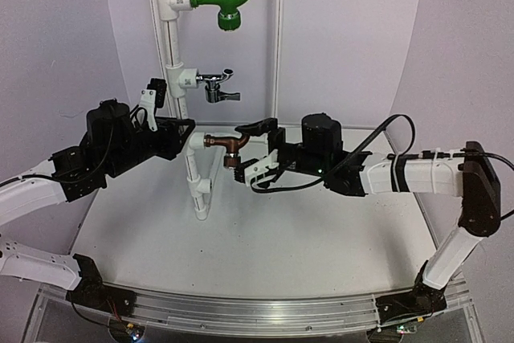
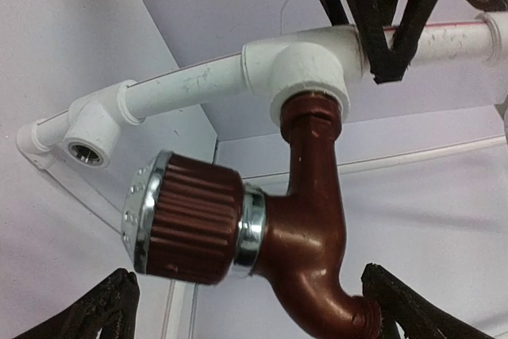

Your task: Install the water faucets

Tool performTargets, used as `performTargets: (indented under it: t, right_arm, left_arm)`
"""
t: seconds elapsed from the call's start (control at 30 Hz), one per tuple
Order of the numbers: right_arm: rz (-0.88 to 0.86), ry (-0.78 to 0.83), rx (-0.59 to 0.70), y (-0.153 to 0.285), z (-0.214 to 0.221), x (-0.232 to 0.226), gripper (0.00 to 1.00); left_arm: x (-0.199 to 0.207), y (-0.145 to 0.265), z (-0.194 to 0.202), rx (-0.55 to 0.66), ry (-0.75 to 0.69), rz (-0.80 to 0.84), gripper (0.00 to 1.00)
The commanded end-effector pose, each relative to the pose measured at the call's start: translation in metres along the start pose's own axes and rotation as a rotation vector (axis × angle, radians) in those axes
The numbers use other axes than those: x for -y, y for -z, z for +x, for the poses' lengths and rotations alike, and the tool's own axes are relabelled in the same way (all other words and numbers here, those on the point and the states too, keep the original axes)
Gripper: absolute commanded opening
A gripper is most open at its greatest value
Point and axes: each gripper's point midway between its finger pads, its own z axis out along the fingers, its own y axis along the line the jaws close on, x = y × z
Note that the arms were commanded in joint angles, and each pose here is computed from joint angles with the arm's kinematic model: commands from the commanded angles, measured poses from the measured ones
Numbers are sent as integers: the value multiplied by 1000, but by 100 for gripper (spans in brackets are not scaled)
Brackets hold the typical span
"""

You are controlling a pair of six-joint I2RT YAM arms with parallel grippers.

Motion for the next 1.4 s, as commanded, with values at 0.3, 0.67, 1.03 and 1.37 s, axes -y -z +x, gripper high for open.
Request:
performTargets:
  t: [0.3, 0.67, 1.03, 1.37]
  right_arm:
    - [27, -112, 87, -21, -37, 16, 73]
    - [-37, -1013, 126, -28, -44, 34, 19]
    - [-280, -1845, 228, -32, -54, 40, 0]
    - [-544, -2406, 277, -35, -29, 41, 14]
  left_arm:
    - [23, -4, 35, -148, 109, 118, 0]
    - [25, -2, 36, -151, 108, 135, 0]
    - [24, 2, 37, -147, 106, 134, 0]
    - [20, 1, 41, -146, 106, 120, 0]
